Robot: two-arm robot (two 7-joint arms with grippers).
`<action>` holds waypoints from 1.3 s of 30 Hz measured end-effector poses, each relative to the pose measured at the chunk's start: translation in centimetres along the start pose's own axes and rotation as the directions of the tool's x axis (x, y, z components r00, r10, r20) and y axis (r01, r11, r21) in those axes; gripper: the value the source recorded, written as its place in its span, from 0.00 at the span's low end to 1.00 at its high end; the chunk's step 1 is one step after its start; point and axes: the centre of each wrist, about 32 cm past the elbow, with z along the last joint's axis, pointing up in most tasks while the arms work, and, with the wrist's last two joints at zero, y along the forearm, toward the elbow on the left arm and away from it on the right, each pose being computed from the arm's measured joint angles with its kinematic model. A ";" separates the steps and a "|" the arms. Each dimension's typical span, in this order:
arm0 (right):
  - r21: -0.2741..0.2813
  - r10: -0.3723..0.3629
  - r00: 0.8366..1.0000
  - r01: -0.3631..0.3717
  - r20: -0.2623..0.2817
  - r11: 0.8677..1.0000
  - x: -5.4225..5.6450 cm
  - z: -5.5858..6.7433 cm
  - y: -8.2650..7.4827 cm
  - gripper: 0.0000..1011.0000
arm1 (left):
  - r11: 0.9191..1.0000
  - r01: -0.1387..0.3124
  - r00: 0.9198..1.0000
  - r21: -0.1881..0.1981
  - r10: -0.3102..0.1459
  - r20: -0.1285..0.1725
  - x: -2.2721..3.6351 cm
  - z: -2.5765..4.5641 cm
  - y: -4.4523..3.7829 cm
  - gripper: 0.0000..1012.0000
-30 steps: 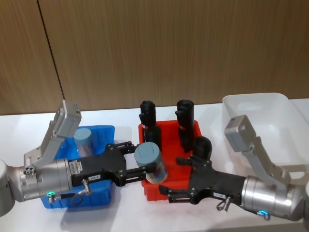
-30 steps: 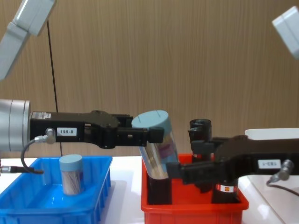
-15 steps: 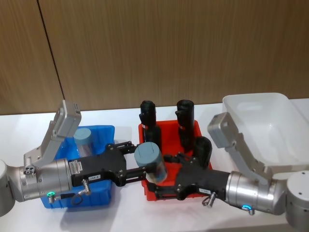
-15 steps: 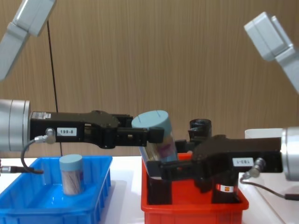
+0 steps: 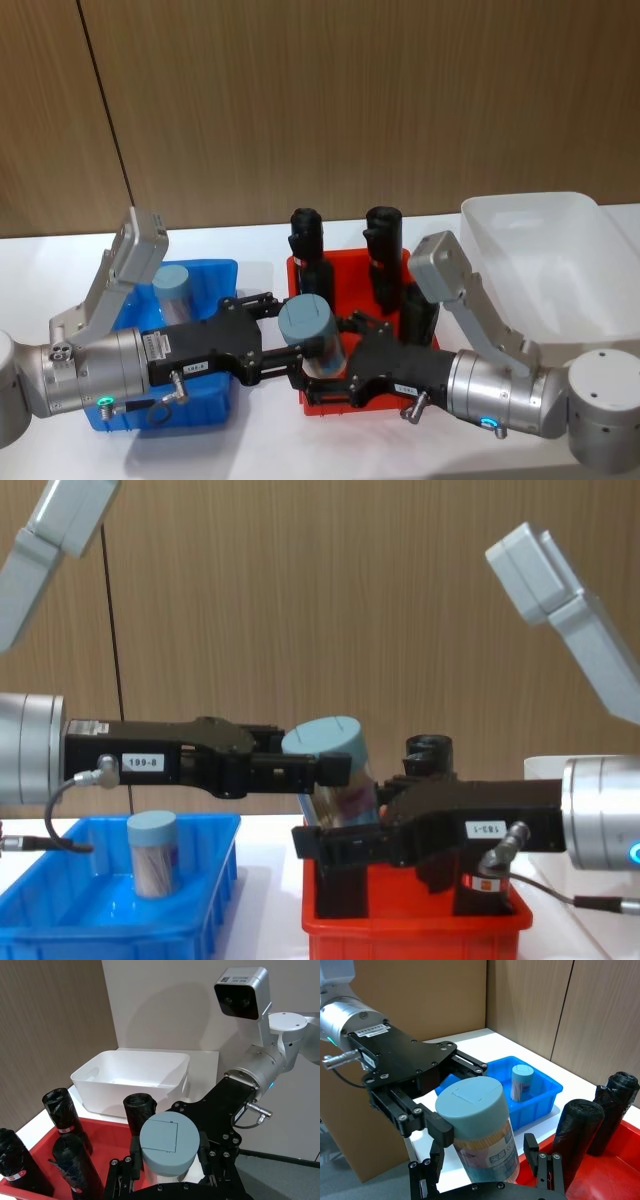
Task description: Pick the cotton swabs from the blue box and place them into the white box.
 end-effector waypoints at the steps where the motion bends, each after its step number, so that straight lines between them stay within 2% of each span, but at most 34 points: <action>1: 0.000 -0.001 1.000 0.001 0.000 1.000 0.0 -0.1 0.1 0.99 | 1.000 0.000 1.000 0.000 0.000 0.000 0.00 0.00 0.00 0.66; 3: 0.000 -0.002 1.000 0.002 0.000 1.000 0.0 -0.1 0.3 0.99 | 1.000 0.000 1.000 0.000 0.000 0.000 0.00 0.00 0.00 0.66; 6: 0.000 -0.005 1.000 0.005 0.000 1.000 0.1 -0.3 0.5 0.93 | 1.000 0.000 1.000 0.000 0.000 0.000 0.00 0.00 0.00 0.66; 10: 0.002 -0.009 1.000 0.009 0.000 1.000 0.1 -0.4 0.7 0.84 | 1.000 0.000 1.000 0.000 0.000 0.000 0.00 0.00 0.00 0.66; 11: 0.003 -0.010 1.000 0.010 0.000 1.000 0.1 -0.4 0.7 0.78 | 1.000 0.000 1.000 0.000 0.000 0.000 0.00 0.00 0.00 0.66; 13: 0.005 -0.010 1.000 0.010 -0.002 1.000 0.1 -0.5 0.9 0.77 | 1.000 0.000 1.000 0.000 0.000 0.000 0.00 0.00 0.00 0.66; 14: 0.006 -0.009 1.000 0.009 -0.003 1.000 0.1 -0.5 0.9 0.70 | 1.000 0.000 1.000 0.000 0.000 0.000 0.00 0.00 0.00 0.66; 15: 0.008 -0.009 1.000 0.009 -0.003 1.000 0.1 -0.5 0.9 0.67 | 1.000 0.000 1.000 0.000 0.000 0.000 0.00 0.00 0.00 0.66; 24: 0.015 -0.009 1.000 0.010 -0.006 1.000 0.1 -0.7 1.1 0.66 | 1.000 -0.001 1.000 0.000 0.001 0.000 0.00 0.00 0.00 0.66; 36: 0.029 -0.016 1.000 0.016 -0.010 0.999 0.1 -0.7 0.8 0.66 | 1.000 0.000 1.000 0.000 0.000 0.000 0.00 0.00 0.00 0.98; 39: 0.032 -0.019 1.000 0.020 -0.011 0.999 0.1 -0.7 0.6 0.66 | 1.000 0.000 1.000 0.000 0.000 0.000 0.00 0.00 0.00 0.99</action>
